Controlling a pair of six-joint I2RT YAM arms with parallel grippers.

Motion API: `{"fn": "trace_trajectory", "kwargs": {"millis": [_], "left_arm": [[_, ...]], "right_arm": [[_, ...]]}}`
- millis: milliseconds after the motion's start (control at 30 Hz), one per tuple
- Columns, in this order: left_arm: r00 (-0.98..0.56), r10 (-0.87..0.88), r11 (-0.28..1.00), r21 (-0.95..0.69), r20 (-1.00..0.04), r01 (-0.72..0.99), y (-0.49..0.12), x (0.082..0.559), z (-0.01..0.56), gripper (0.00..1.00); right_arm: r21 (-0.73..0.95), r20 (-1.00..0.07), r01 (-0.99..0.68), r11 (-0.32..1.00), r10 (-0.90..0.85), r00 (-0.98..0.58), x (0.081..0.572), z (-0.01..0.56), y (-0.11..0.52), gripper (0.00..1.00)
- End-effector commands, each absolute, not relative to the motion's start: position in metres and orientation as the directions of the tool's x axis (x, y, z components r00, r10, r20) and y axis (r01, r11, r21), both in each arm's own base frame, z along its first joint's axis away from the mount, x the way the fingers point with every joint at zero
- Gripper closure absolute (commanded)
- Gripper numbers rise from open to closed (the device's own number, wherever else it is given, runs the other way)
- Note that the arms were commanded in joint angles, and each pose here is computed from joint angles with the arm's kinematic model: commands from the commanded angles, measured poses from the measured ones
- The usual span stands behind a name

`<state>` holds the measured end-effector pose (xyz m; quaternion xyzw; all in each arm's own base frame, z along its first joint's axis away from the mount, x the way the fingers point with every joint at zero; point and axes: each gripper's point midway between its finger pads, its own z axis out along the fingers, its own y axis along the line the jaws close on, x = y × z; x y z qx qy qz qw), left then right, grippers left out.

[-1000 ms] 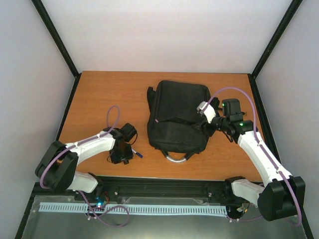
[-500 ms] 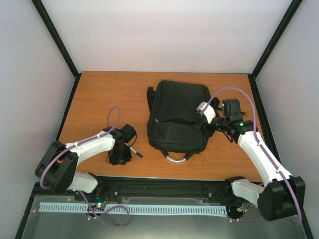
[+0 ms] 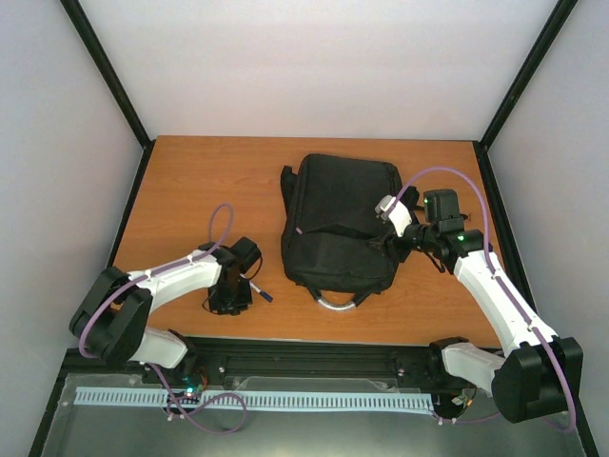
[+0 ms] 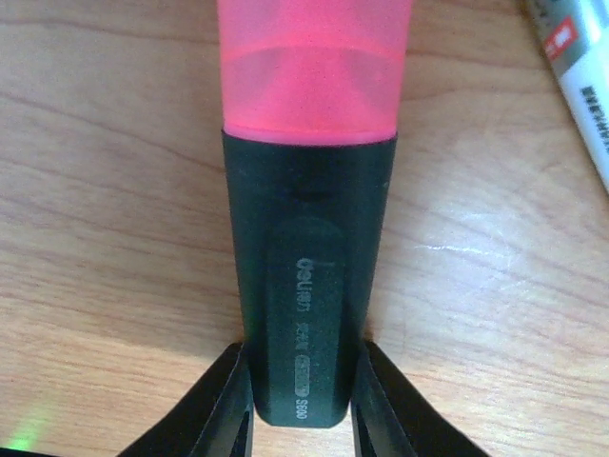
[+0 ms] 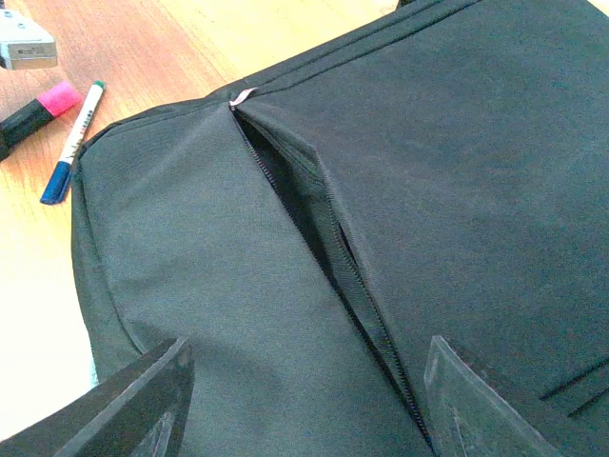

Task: Pack the student bag
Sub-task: Pick up the stationery from the center of the board.

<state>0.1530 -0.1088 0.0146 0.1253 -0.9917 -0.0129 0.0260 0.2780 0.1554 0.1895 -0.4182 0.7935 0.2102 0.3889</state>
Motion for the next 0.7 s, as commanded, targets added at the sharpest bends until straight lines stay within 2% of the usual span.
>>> {"fn": "trace_trajectory", "kwargs": {"millis": [0, 100, 200, 367, 667], "left_arm": [[-0.969, -0.243, 0.97, -0.007, 0.053, -0.243, -0.115, 0.153, 0.031, 0.85], [-0.971, -0.238, 0.968, -0.084, 0.012, -0.238, -0.12, 0.155, 0.06, 0.86], [-0.973, -0.228, 0.946, -0.246, -0.044, -0.211, -0.14, 0.161, 0.093, 0.86], [-0.978, -0.153, 0.867, -0.495, -0.144, -0.062, -0.182, 0.179, 0.143, 0.86], [-0.94, -0.046, 0.71, -0.674, -0.337, 0.207, -0.242, 0.212, 0.203, 0.87]], "right_arm": [[0.004, -0.805, -0.844, 0.537, -0.499, -0.321, 0.276, 0.195, 0.16, 0.32], [-0.004, -0.802, -0.839, 0.545, -0.503, -0.323, 0.278, 0.194, 0.159, 0.32], [-0.029, -0.791, -0.827, 0.561, -0.519, -0.324, 0.283, 0.19, 0.155, 0.32], [-0.081, -0.759, -0.802, 0.592, -0.558, -0.336, 0.299, 0.182, 0.15, 0.35], [-0.242, -0.61, -0.784, 0.572, -0.718, -0.335, 0.34, 0.147, 0.172, 0.4]]}}
